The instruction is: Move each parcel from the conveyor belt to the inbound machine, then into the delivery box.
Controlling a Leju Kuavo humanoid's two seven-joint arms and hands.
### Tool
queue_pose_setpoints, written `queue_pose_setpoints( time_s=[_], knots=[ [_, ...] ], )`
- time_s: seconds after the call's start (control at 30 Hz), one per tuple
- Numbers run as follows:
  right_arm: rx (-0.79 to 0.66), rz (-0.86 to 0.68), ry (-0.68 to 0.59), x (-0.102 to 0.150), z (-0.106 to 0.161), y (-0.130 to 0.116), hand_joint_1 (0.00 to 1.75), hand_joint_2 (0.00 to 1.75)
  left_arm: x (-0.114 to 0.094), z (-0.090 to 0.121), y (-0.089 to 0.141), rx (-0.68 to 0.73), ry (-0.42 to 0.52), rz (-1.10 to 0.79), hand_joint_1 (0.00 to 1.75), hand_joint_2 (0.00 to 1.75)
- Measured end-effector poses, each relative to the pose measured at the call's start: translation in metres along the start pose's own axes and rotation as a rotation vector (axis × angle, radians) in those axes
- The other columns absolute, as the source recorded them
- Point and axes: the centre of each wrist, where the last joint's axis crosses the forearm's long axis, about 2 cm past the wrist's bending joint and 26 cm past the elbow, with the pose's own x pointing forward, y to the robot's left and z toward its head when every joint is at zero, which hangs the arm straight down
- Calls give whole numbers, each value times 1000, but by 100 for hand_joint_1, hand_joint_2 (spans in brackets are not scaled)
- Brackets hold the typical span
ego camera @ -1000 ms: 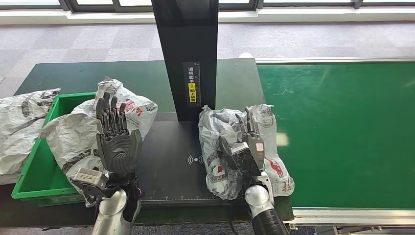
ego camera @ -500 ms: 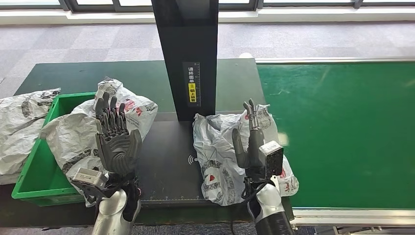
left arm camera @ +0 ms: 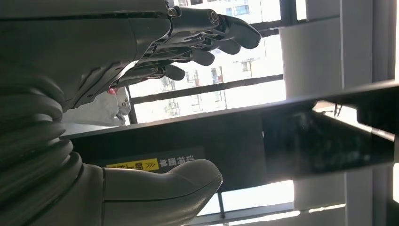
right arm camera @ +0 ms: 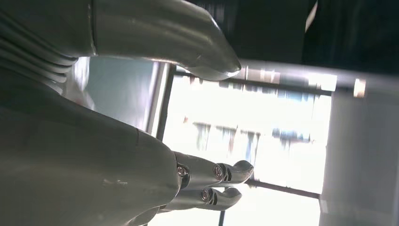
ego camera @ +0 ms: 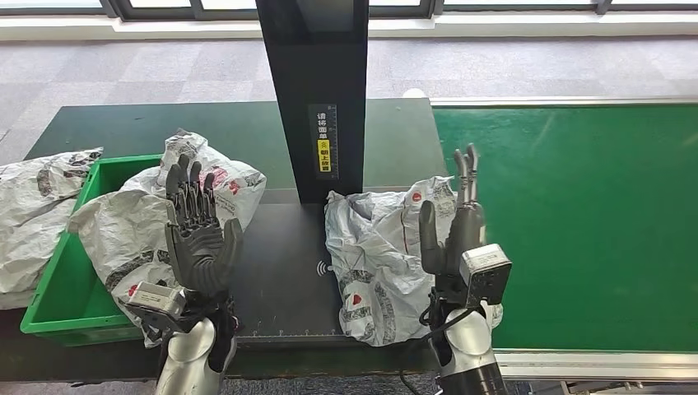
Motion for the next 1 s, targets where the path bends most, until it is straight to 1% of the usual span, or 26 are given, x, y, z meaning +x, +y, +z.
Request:
queue_pose_setpoints(
  time_s=[0.07,0.17,0.27,0.37,0.5,0.67,0.8,1.0],
  knots=[
    [-99,165,-72,10,0,-2,0,0,-5,2,-7,-77,12,-63,0,175],
    [-130,310,-213,30,-5,-5,0,0,-18,9,-23,-221,50,-183,0,175],
    [-137,388,-341,51,-15,-13,0,0,-35,20,-39,-349,114,-313,0,175],
    [-187,413,-402,66,-23,-23,0,0,-47,27,-54,-430,159,-371,0,175],
    [-231,437,-439,75,-28,-35,0,0,-56,30,-66,-490,192,-413,0,175],
    [-277,525,-458,79,-29,-57,0,0,-61,34,-83,-553,242,-610,0,175],
    [-311,578,-442,77,-28,-73,0,0,-64,39,-97,-622,241,-708,0,175],
    [-324,616,-431,75,-26,-82,0,0,-66,42,-110,-715,240,-814,0,175]
  ],
)
